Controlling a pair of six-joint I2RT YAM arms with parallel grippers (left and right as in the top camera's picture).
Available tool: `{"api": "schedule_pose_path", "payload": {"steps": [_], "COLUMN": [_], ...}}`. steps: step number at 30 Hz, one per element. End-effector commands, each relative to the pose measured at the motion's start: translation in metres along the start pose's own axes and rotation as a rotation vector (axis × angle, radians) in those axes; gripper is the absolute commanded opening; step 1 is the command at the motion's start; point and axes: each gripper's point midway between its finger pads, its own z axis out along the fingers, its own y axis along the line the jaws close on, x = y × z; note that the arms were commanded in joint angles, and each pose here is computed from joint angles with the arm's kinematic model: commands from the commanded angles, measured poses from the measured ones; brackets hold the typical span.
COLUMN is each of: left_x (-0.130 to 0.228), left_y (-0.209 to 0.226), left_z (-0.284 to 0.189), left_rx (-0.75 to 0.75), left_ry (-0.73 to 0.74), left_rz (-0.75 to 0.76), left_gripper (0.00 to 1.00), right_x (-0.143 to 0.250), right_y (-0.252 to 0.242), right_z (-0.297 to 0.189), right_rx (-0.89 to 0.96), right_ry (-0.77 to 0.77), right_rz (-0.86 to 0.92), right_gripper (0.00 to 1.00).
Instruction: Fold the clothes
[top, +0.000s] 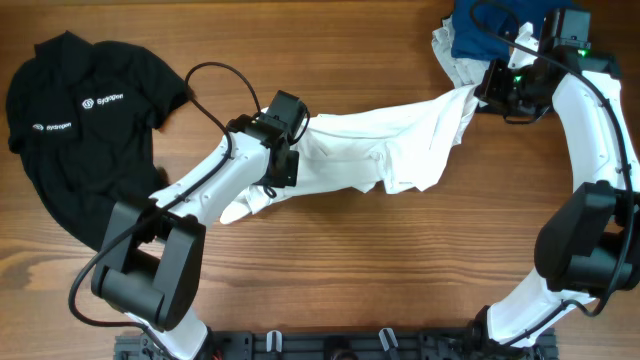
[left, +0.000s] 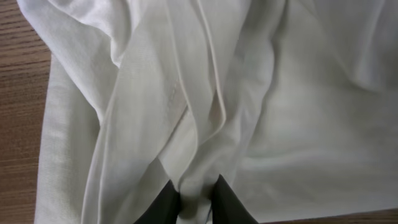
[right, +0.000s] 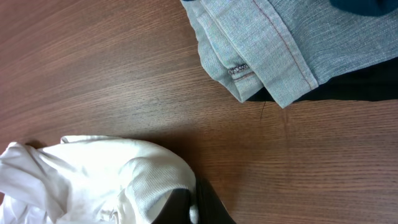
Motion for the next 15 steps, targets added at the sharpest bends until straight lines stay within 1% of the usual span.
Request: {"api": "schedule_pose_path", "payload": {"steps": [1,2,4,7,11,15], "left_x": [-0.008,-0.011,-0.022,-0.052,-0.099,-0.126], "left_y": [0.002,0.002,0.007,0.024,0.057,0.097], "left_z": [-0.004,-0.009,-0.024,-0.069,-0.155,-0.243], "left_rx": [-0.016,-0.019,-0.047,-0.131,-0.271,-0.341], "left_ry": [-0.017,-0.026,-0.059,-0.16,-0.392,-0.623], "left_rz": [-0.003,-0.005,-0.008,-0.026,-0.101,-0.242], "left_gripper": [0.09,0.04,0.04,0.04,0.04,0.04], "right_x": [-0.004,-0.004,-0.004,-0.004,-0.004,-0.01], "right_y": [-0.003,-0.003,-0.003,-0.003,-0.002,0.013], "right_z": [0.0,0.0,0.0,0.0,0.0,-0.012], "right_rx": [0.01,0.01,0.01,0.009,0.005,-0.056], "right_ry": [-0.009,-0.009,-0.008,-0.009,-0.01,-0.033], "right_rz": [-0.014,-0.013,-0.013,-0.013,-0.002,-0.014], "right_gripper": [0.04,0.04,0.04,0.04,0.04,0.04]}}
